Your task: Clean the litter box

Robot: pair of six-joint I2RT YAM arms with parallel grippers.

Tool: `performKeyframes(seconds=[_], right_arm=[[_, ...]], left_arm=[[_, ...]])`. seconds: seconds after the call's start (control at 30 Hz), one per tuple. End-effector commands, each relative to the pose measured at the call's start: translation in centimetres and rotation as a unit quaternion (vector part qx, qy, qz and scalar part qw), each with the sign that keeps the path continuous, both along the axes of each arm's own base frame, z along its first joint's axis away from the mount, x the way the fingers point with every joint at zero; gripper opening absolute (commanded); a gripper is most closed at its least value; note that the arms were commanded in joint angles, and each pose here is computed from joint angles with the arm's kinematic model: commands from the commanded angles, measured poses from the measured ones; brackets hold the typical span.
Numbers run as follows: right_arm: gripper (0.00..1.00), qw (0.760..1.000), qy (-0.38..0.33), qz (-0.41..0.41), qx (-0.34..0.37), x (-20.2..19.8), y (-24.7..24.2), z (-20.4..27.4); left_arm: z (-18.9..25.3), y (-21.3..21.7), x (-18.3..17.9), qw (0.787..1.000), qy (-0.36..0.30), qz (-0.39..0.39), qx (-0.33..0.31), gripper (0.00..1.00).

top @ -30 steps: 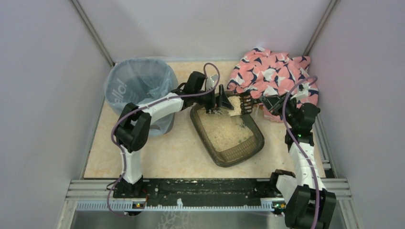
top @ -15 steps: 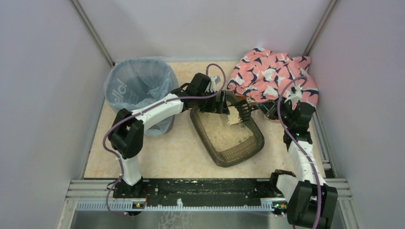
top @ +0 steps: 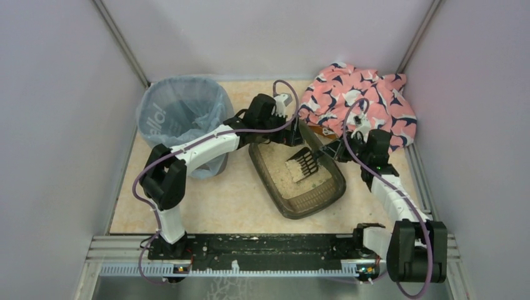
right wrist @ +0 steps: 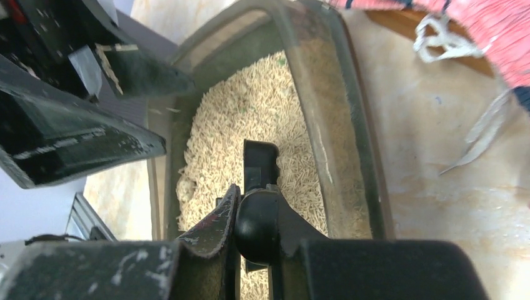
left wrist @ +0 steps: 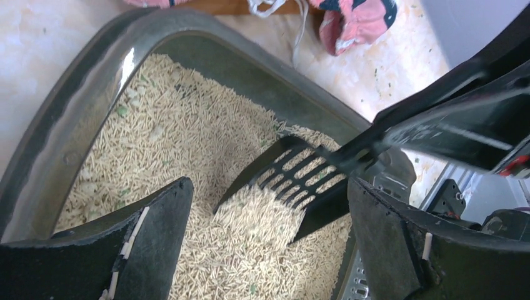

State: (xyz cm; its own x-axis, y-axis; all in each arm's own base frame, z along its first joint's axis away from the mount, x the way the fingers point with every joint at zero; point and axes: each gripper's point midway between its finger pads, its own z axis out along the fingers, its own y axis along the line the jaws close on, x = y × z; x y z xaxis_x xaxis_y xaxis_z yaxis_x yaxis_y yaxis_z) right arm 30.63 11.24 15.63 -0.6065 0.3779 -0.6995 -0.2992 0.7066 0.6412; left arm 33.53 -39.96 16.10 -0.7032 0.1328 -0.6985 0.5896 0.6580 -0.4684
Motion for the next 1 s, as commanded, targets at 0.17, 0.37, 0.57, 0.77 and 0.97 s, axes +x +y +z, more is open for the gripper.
performKeyframes(seconds=[0.17,0.37,0.57,0.77,0.97], right_arm=[[0.00,0.997,-0.013,0.064,-0.049,-0.1,3.3,-0.8],[0.00,0.996,0.003,0.080,-0.048,-0.7,4.7,-2.4],[0.00,0.993,0.024,0.112,0.009,-0.7,6.4,-2.9],[0.00,0.994,0.032,0.096,0.049,0.3,6.9,-3.3],[0.00,0.998,-0.034,-0.005,-0.046,3.5,3.4,1.1]], left_arm=[[2.5,-1.9,2.1,0.997,-0.055,-0.006,-0.049,0.99],[2.1,-2.5,2.5,0.998,-0.046,-0.008,-0.048,0.99],[2.6,-1.3,3.5,0.998,-0.048,0.021,-0.044,0.99],[3.1,0.6,4.7,0.997,-0.032,0.045,-0.061,0.99],[4.5,1.2,4.9,0.996,-0.051,0.045,-0.064,0.99]])
